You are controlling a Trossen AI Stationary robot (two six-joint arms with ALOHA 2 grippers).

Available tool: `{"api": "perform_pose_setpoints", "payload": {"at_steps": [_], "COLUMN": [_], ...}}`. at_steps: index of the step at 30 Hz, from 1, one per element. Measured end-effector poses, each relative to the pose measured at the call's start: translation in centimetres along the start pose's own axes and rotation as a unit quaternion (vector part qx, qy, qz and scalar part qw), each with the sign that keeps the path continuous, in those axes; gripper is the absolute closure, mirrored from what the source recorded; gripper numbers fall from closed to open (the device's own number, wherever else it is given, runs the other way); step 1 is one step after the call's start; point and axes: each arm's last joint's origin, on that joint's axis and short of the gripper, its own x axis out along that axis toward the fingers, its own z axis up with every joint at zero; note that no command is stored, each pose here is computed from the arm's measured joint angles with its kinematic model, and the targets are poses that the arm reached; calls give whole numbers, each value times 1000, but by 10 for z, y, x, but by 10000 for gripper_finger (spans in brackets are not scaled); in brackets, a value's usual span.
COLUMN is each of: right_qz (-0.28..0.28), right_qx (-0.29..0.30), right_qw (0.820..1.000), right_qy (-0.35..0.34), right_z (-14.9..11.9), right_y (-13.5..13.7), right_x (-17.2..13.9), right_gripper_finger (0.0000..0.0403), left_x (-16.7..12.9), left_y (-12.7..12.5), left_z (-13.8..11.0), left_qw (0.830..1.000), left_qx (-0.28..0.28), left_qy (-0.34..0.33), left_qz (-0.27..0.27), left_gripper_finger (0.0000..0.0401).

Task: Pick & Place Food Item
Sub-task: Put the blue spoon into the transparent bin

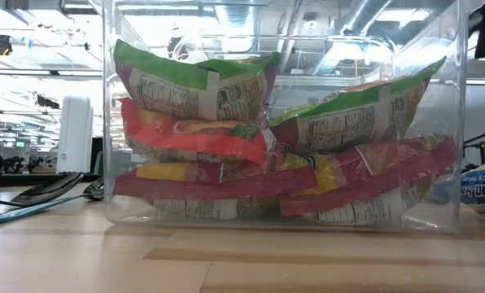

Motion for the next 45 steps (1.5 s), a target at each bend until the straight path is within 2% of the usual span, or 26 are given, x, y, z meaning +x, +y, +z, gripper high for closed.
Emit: {"api": "perform_pose_setpoints", "payload": {"at_steps": [5, 9, 20, 28, 33, 40, 45], "right_qz": [-62, -108, -36, -26, -40, -11, -13], "right_qx": [-4, -11, 38, 61, 73, 82, 94], "right_qw": [998, 994, 996, 993, 992, 992, 991], "right_qy": [14, 30, 70, 94, 93, 96, 93], "right_z": [-6, -11, -23, -33, -37, -41, -43], "right_y": [20, 24, 5, -10, -20, -22, -27], "right_x": [26, 50, 105, 143, 154, 166, 171], "right_gripper_finger": [92, 99, 117, 117, 117, 117, 123], "left_x": [0, 0, 0, 0, 0, 0, 0], "left_y": [0, 0, -2, -2, -2, -2, -3], "left_z": [0, 0, 0, 0, 0, 1, 3], "left_qw": [1000, 1000, 1000, 1000, 1000, 1000, 1000], "left_qx": [0, -4, -11, -23, -23, -23, -24], "left_qy": [0, 0, 0, 0, 0, -5, -18], "left_qz": [1, 1, -2, -2, -2, -4, -6], "left_gripper_finger": [55, 55, 55, 55, 54, 54, 54]}}
